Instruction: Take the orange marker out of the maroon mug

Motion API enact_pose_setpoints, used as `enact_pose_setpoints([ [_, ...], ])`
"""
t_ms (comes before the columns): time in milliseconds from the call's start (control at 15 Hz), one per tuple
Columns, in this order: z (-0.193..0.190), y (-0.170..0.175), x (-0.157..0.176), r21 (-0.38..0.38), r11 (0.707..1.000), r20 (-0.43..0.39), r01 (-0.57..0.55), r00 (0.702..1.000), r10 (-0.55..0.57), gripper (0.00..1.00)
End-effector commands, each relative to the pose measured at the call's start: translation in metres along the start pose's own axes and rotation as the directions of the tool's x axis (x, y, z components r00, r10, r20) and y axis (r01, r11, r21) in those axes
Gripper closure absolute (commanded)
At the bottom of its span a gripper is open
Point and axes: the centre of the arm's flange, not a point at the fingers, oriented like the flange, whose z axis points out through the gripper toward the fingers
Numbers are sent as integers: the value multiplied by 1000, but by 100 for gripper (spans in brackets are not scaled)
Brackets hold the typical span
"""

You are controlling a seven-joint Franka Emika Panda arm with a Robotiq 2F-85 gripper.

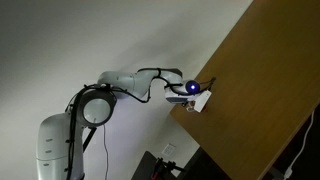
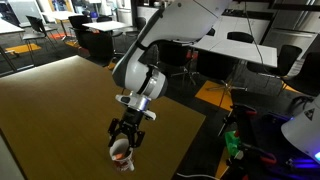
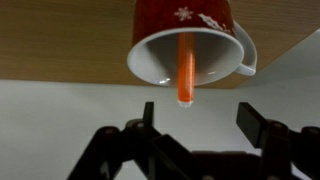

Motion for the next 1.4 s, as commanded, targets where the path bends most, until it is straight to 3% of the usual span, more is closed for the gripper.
enact_pose_setpoints([
  [0,9,7,3,-44,999,6,-12,1000,13,24],
  [133,11,8,3,-45,999,5,-15,1000,16,39],
  [267,13,9,2,-45,999,3,-17,1000,17,39],
  [333,14,9,2,-44,999,2,-18,1000,18,45],
  [533,16,8,1,-40,999,1,-19,1000,19,43],
  [1000,24,8,-2,-28,999,3,-20,1000,20,55],
  [1133,26,8,-2,-27,999,3,-20,1000,20,67],
  [1200,27,8,-2,-27,999,3,-19,1000,19,81],
  [1333,28,8,-2,-28,999,2,-19,1000,19,95],
])
